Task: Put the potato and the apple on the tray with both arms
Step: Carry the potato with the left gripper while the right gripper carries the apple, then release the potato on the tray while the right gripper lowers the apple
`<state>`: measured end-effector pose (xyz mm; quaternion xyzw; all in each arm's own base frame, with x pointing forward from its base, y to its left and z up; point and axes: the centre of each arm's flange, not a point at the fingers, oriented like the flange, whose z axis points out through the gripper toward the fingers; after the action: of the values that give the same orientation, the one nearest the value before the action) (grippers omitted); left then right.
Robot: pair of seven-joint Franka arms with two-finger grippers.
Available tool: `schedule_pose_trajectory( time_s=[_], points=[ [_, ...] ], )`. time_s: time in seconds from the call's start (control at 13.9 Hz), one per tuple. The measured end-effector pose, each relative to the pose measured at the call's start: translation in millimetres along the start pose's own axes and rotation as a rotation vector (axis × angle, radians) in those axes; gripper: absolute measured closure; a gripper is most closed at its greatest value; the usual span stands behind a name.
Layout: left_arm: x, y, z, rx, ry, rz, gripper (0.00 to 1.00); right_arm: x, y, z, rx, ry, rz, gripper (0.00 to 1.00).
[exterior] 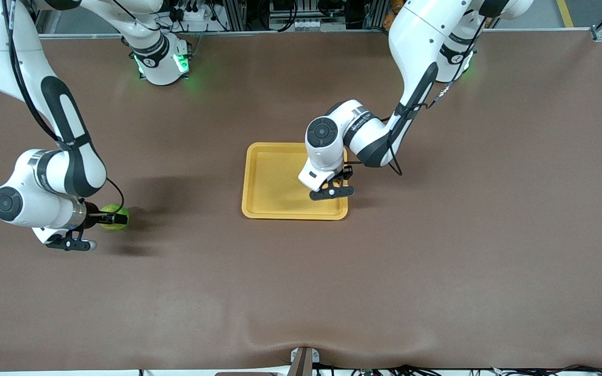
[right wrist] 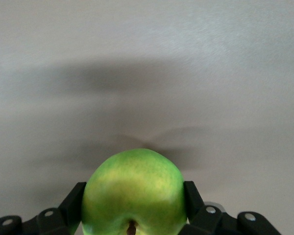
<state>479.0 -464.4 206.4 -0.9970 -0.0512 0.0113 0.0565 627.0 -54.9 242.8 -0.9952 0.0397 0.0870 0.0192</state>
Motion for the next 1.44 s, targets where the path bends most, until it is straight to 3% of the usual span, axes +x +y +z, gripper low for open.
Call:
schedule_pose_trajectory(
  time_s=[0.29,0.36,0.65,0.86,1.08,1.44],
  points=[
    [0.8,-2.1,2.1,0.011,-0.005,-0.015,0.46,-24.8,-59.7,-49.5,0.043,-0.065,-0.052,0.15],
    [1.3,-2.9,2.4,0.013,-0.006,-0.023,0.41,-32.2,-80.1,-59.6,0.054,-0.077,-0.077,0.15],
    [3.4,-3.8,0.3,0.020,-0.008,-0.034,0.02,-63.3,-175.4,-84.6,0.045,-0.089,-0.185,0.15],
    [15.1,-5.1,-25.8,0.048,-0.015,-0.053,0.00,-90.4,-252.7,-80.6,0.025,-0.088,-0.164,0.15],
    [40.9,-18.8,-85.6,0.082,-0.019,-0.093,0.00,-119.4,-328.0,-71.1,0.015,-0.030,-0.120,0.15],
    [81.2,-89.6,-176.0,0.058,-0.044,-0.091,0.00,-147.2,-398.1,-26.5,0.000,0.004,-0.035,0.15]
  ],
)
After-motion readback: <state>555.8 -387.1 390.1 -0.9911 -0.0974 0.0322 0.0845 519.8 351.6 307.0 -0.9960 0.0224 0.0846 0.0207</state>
